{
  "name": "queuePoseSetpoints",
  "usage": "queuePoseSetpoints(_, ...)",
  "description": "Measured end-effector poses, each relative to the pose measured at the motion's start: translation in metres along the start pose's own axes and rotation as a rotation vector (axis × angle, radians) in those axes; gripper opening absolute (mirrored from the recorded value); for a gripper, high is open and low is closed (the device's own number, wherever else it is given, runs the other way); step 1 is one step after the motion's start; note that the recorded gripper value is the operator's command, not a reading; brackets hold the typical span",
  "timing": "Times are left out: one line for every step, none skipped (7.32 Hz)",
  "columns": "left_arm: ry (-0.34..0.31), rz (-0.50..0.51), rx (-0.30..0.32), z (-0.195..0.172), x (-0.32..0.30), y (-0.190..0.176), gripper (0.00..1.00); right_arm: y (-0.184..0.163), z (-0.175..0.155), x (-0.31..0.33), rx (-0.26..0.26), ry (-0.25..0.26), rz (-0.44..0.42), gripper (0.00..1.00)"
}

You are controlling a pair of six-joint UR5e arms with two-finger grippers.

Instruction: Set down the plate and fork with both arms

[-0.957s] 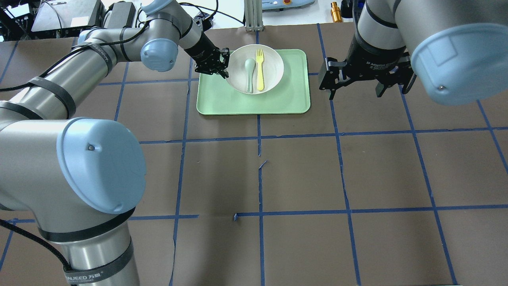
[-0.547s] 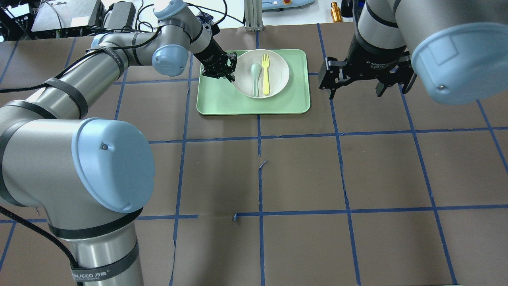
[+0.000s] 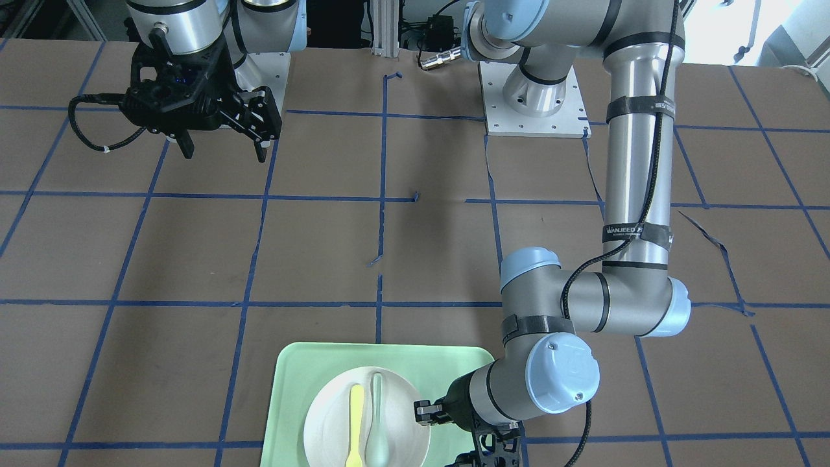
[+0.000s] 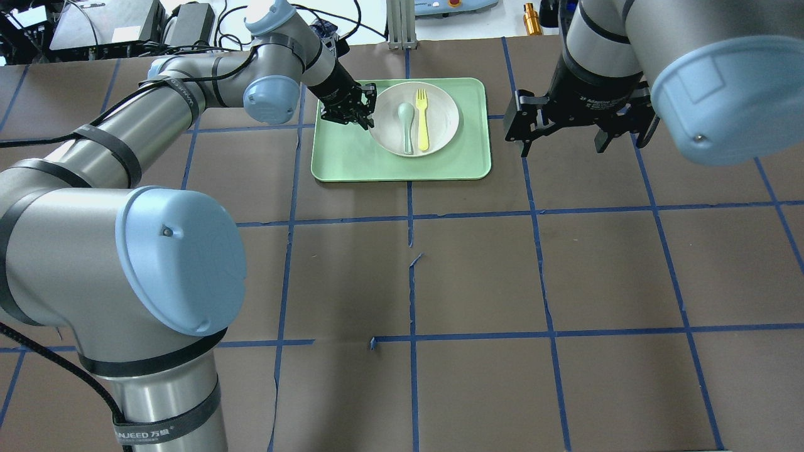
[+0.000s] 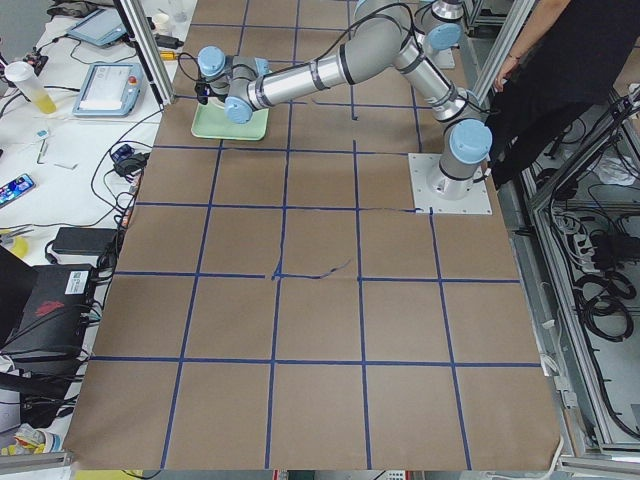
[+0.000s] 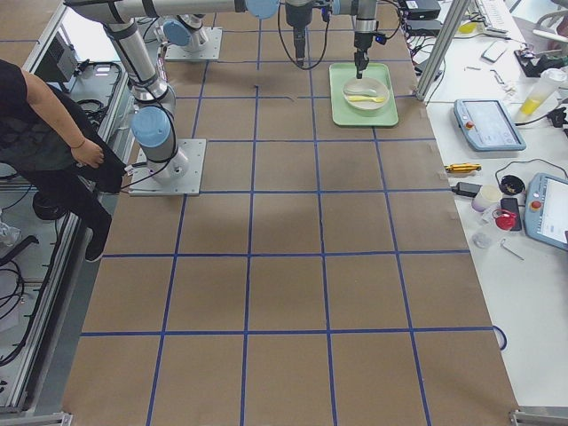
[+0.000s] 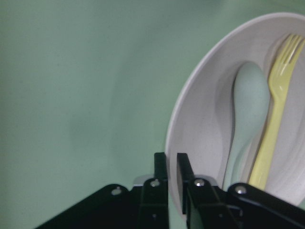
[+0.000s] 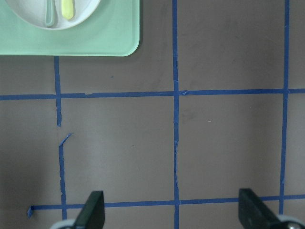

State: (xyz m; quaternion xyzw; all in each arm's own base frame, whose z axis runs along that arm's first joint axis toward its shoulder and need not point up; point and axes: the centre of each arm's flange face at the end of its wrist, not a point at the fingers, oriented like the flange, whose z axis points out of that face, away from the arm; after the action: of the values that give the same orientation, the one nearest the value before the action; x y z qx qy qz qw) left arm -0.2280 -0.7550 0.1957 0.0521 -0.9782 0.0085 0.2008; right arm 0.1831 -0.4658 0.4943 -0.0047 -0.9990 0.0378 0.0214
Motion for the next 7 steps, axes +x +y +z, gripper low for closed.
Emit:
queuePoseSetpoints(0.003,0.024,0.006,-0.004,0.001,0.003,1.0,0.0,0.0,0.0,0.0,0.0,0.0,1.0)
queuePoseSetpoints(0.004,0.046,0.024,-0.016,0.002,0.008,1.0,0.0,0.0,0.0,0.0,0.0,0.0,1.0)
queuePoseSetpoints(0.004,0.052,0.054,-0.042,0.0,0.014,1.0,0.0,0.0,0.0,0.0,0.0,0.0,1.0)
queuePoseSetpoints(-0.004,0.043,0.074,-0.074,-0.003,0.023,1.0,0.0,0.0,0.0,0.0,0.0,0.0,1.0)
queuePoseSetpoints(-0.036,0.028,0.076,-0.111,-0.004,0.039,1.0,0.0,0.0,0.0,0.0,0.0,0.0,1.0)
queuePoseSetpoints(-0.103,0.014,0.055,-0.15,-0.001,0.061,1.0,0.0,0.0,0.0,0.001,0.0,0.0,1.0)
queuePoseSetpoints(-0.186,0.016,0.018,-0.188,0.001,0.087,1.0,0.0,0.0,0.0,0.001,0.001,0.0,1.0)
